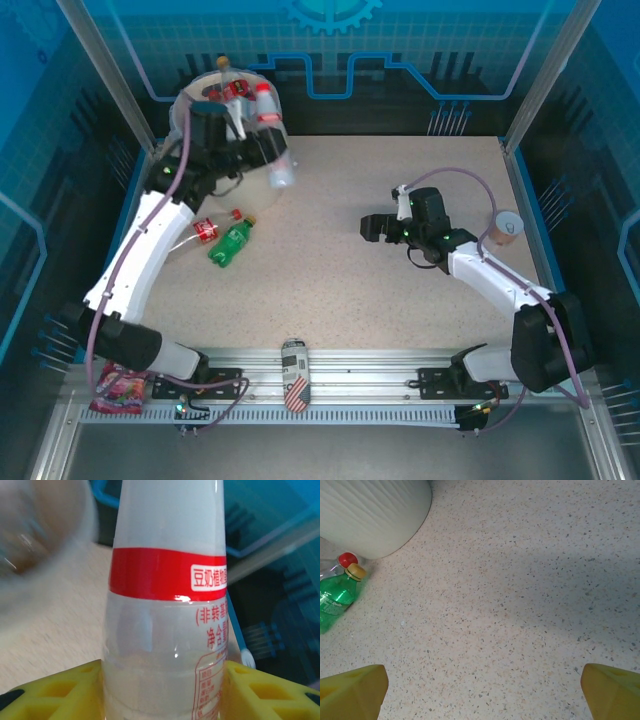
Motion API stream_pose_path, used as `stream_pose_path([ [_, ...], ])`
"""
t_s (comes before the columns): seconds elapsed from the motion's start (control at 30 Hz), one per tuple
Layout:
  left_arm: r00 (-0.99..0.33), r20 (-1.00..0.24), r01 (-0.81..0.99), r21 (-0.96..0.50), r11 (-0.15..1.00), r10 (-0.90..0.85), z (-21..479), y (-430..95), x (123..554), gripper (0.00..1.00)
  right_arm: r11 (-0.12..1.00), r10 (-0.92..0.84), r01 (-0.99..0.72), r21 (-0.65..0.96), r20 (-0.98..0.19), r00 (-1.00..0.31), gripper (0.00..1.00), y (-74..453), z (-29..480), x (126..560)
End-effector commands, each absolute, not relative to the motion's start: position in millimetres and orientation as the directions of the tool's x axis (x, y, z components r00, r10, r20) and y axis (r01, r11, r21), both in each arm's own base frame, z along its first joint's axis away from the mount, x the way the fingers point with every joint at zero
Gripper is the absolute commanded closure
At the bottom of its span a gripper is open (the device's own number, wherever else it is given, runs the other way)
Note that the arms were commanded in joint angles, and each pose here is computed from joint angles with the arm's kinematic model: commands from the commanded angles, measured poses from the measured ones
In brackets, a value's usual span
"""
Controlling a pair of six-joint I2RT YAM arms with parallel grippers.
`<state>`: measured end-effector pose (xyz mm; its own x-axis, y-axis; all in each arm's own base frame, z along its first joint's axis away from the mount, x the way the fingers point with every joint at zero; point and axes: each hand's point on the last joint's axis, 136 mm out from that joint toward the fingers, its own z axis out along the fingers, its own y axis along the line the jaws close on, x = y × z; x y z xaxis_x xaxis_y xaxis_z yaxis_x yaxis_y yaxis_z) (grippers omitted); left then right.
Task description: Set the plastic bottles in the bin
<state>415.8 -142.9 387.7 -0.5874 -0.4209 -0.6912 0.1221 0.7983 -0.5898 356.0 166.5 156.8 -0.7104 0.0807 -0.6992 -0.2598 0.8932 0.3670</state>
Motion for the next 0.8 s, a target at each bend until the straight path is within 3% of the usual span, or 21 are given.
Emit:
stream_pose_path([
  [0.0, -0.475, -0.774, 0.089, -0.515, 0.852, -0.419, 418.1, -94.9, 435.9, 0.45, 0.9, 0.1, -0.248, 0.36, -0.721, -0.685, 0.0, 157.4, 164.9, 356.7],
  [0.3, -0.302, -0.804, -0.095, -0.509, 0.855, -0.512, 445.9, 14.8, 480.6, 0.46, 0.903, 0.115, -0.233, 0.36, -0.726, -0.679, 0.0, 152.5, 166.5, 351.1],
  [0.47, -0.376, -0.795, -0.183, -0.441, 0.879, -0.477, 416.3, 45.1, 506.4, 0.46, 0.91, 0.114, -0.223, 0.351, -0.727, -0.678, 0.0, 148.2, 165.0, 346.9],
  [0.77, -0.511, -0.748, -0.172, -0.394, 0.903, -0.424, 359.5, 43.1, 538.7, 0.46, 0.905, 0.119, -0.223, 0.361, -0.721, -0.682, 0.0, 148.2, 163.6, 342.8],
])
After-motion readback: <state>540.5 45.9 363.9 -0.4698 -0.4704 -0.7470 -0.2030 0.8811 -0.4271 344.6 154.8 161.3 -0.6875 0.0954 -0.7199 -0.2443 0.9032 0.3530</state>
